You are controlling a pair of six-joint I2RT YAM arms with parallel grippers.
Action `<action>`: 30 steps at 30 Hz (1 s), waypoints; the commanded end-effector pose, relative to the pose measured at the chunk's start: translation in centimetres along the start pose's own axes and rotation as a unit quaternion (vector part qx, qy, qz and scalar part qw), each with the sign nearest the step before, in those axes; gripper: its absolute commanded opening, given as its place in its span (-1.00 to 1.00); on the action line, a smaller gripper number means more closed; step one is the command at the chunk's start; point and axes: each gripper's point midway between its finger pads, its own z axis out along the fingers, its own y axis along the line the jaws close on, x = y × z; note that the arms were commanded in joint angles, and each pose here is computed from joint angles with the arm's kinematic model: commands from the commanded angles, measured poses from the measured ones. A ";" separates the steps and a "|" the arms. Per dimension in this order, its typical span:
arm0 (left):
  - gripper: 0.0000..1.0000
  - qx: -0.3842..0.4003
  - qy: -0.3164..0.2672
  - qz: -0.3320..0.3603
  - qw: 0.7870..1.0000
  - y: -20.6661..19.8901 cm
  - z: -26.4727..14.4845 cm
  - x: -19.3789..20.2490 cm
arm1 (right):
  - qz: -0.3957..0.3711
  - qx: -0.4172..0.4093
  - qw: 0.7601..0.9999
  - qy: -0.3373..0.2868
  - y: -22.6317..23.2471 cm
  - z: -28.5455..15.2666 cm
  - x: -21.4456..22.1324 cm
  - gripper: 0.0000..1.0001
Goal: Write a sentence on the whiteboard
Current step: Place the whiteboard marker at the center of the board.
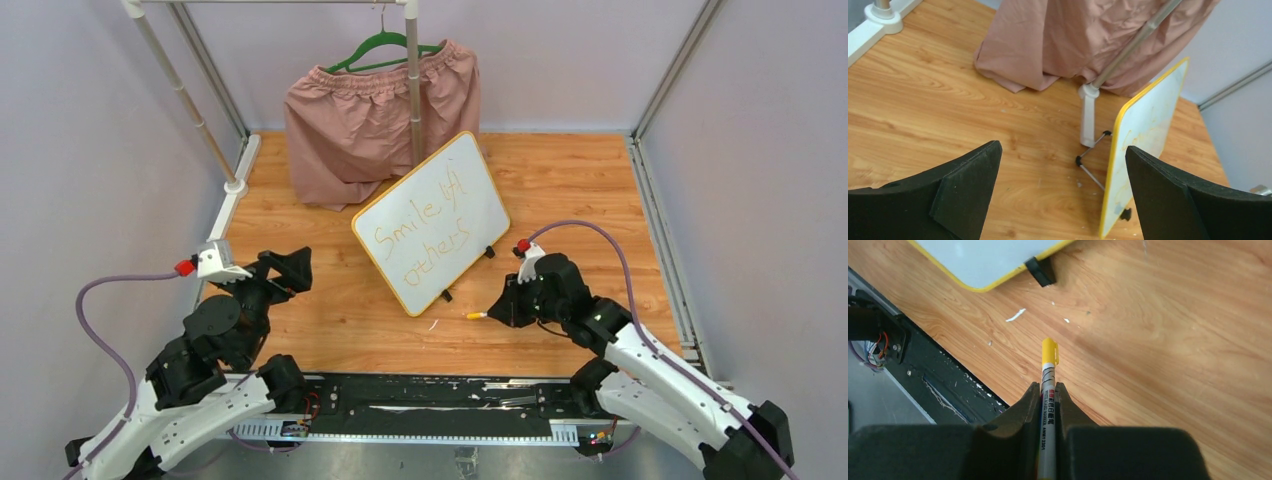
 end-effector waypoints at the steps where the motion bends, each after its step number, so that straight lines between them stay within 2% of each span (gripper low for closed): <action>1: 1.00 -0.030 -0.006 0.033 0.999 1.5 0.3 0.7 | 0.092 -0.036 0.995 0.020 -0.4 0.9 0.8 -1.00; 12: 1.00 -0.042 0.020 0.096 0.994 1.1 1.2 2.1 | 0.165 0.018 0.984 0.067 -5.3 3.3 2.4 -1.00; 14: 1.00 -0.046 0.026 0.104 0.993 1.3 1.4 2.6 | 0.175 0.030 0.981 0.073 -6.1 3.5 2.7 -0.92; 23: 1.00 -0.054 0.037 0.124 0.990 1.9 1.5 3.8 | 0.212 0.103 0.969 0.075 -9.4 3.0 4.1 -0.16; 26: 1.00 -0.055 0.037 0.127 0.990 2.0 1.5 3.8 | 0.213 0.137 0.965 0.066 -10.4 2.3 4.2 0.36; 30: 1.00 -0.052 0.040 0.128 0.990 2.0 1.4 3.9 | 0.211 0.181 0.960 0.039 -11.2 0.7 3.1 0.65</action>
